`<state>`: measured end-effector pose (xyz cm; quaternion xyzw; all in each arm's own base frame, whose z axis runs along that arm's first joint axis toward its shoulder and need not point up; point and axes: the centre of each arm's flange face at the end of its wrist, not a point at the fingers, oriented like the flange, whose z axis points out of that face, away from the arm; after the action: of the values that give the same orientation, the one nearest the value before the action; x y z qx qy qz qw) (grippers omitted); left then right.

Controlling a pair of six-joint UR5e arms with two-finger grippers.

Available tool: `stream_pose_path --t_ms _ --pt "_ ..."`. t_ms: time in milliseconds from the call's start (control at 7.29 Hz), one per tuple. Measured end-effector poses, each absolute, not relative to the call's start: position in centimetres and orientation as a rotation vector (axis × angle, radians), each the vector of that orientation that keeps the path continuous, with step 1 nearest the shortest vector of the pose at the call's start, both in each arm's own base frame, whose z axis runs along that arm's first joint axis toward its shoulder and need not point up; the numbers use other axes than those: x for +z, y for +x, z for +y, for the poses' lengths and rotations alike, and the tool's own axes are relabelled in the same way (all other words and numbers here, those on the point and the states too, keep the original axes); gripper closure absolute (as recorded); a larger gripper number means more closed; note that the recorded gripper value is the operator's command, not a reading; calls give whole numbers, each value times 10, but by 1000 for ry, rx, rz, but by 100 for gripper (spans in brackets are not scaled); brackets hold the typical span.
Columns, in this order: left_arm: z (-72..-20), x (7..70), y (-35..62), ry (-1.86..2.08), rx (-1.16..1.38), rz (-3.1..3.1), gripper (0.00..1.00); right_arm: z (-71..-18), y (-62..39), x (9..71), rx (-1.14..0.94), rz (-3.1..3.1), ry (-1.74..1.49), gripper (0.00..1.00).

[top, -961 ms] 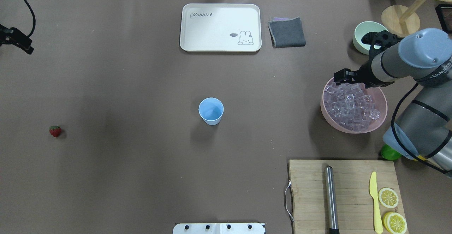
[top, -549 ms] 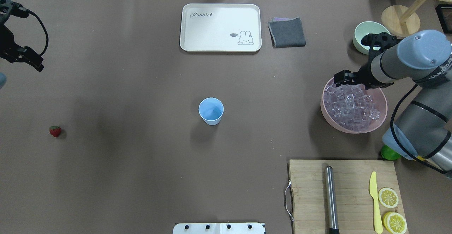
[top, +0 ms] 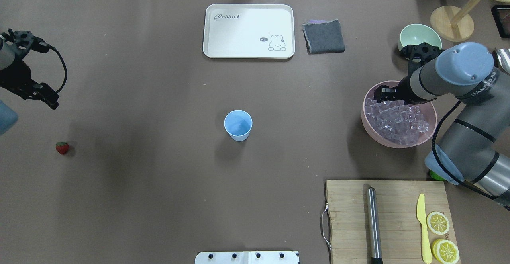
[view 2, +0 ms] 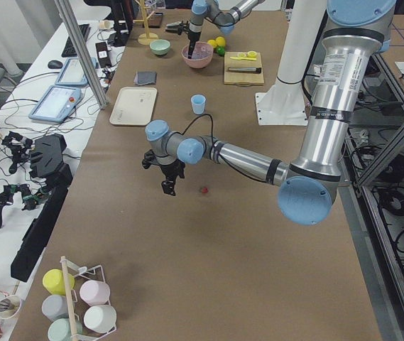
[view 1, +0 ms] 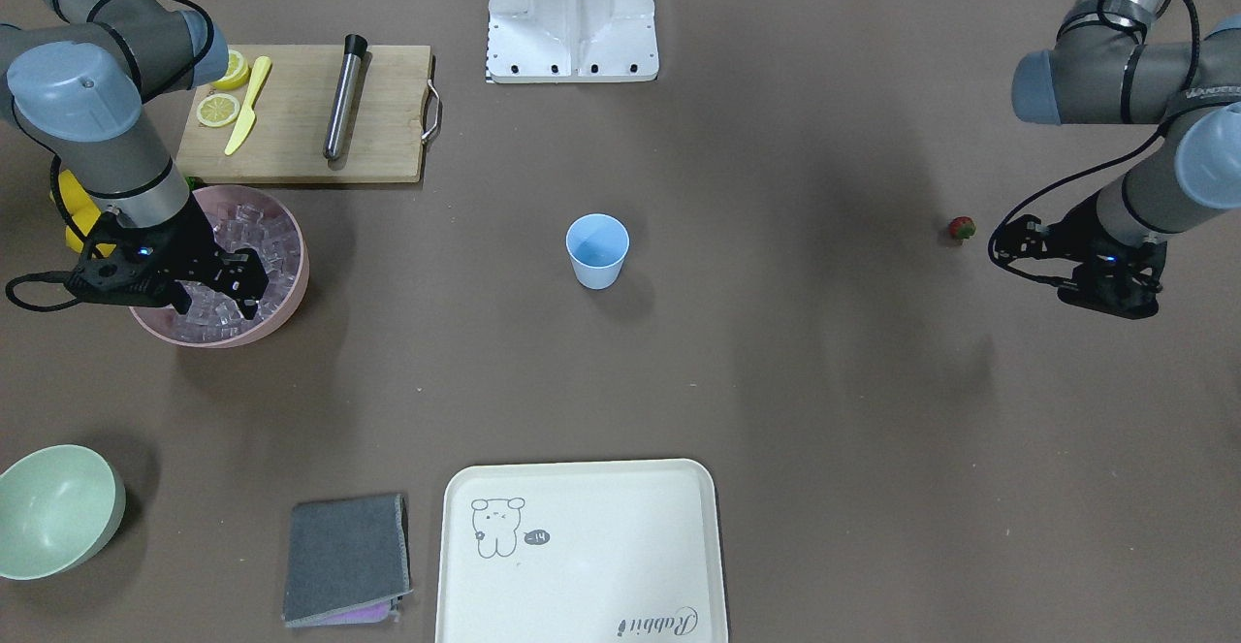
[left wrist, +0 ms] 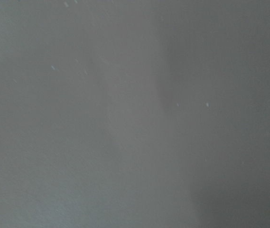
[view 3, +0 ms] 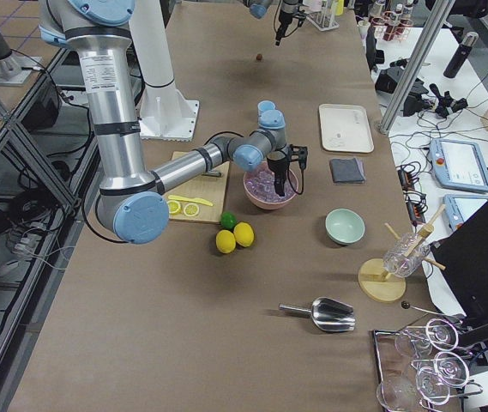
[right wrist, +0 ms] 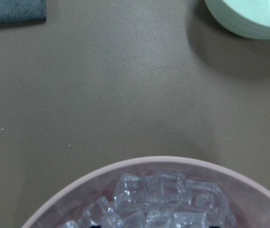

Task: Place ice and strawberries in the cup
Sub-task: 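Grasp an ice cube with the right gripper while the left gripper approaches the strawberry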

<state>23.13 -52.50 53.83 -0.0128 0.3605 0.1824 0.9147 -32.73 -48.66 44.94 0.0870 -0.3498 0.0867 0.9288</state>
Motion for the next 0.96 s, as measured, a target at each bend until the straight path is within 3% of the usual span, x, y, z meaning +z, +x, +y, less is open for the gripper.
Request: stream_pose_path --t_ms 137,412,686,961 --pt "-511 549 243 -47 399 765 12 -488 -330 446 174 -717 186 100" --pt "-489 567 268 -70 414 798 16 -491 -329 446 169 -712 196 100" --pt "-484 576 275 -78 402 806 31 -498 -318 443 175 -715 210 100" --pt "-482 576 275 -81 398 812 30 -507 -304 434 186 -725 226 100"
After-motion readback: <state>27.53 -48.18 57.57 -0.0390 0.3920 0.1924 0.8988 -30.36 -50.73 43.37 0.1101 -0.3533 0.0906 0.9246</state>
